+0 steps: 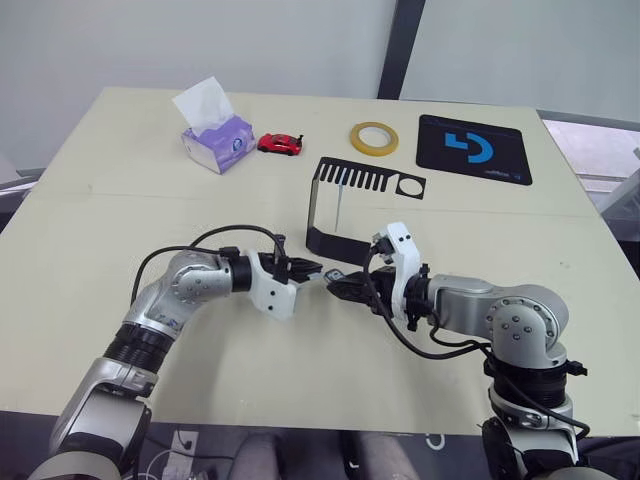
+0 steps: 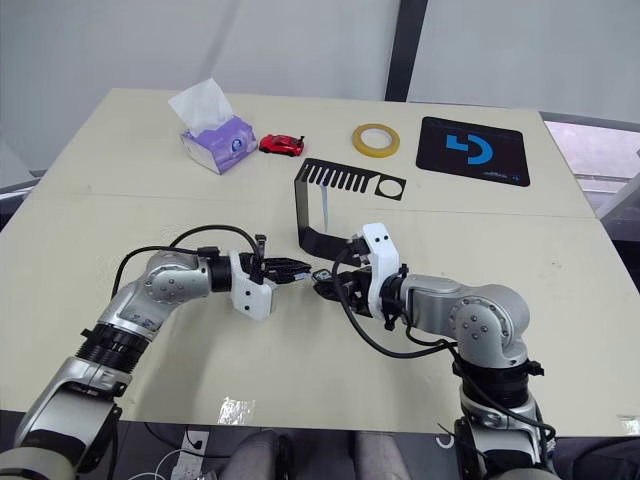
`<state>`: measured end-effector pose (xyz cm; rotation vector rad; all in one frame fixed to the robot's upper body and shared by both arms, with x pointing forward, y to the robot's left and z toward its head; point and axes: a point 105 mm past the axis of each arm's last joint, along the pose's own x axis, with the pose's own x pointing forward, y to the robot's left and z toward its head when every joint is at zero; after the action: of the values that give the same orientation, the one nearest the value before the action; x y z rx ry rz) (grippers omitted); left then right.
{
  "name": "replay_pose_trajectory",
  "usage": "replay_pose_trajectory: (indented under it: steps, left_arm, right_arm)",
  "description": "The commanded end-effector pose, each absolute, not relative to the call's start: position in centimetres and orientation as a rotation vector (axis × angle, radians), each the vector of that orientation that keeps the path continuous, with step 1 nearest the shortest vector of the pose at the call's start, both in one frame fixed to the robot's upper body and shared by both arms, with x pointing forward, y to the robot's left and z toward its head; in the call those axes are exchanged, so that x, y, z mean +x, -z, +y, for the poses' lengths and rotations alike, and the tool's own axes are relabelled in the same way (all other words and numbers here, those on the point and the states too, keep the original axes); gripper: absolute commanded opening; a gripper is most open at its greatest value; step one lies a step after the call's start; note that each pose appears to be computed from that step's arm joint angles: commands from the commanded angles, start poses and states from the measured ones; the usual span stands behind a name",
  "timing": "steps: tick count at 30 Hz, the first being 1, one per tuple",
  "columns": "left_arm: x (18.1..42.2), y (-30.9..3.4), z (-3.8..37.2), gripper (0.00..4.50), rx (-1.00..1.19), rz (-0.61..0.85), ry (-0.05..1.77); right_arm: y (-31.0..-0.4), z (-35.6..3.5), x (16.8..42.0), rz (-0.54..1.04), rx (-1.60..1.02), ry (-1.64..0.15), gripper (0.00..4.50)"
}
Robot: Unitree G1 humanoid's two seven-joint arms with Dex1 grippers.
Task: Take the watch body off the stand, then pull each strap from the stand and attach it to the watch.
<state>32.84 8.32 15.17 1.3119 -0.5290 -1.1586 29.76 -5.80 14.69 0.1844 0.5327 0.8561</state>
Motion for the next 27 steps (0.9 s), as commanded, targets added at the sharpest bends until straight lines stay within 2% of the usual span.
replay_pose_trajectory:
  steps: [1, 27]
  left_arm:
    - [32.87, -15.62, 8.05, 0.00, 1.331, -0.563, 1.157]
    - [33.12, -15.27, 8.11, 0.00, 1.346, -0.552, 1.158]
  right_arm:
    - [-15.93, -5.66, 29.88, 0.481, 0.190, -0.868, 1.53]
    - [-15.76, -5.68, 29.59, 0.486, 0.194, -0.872, 1.53]
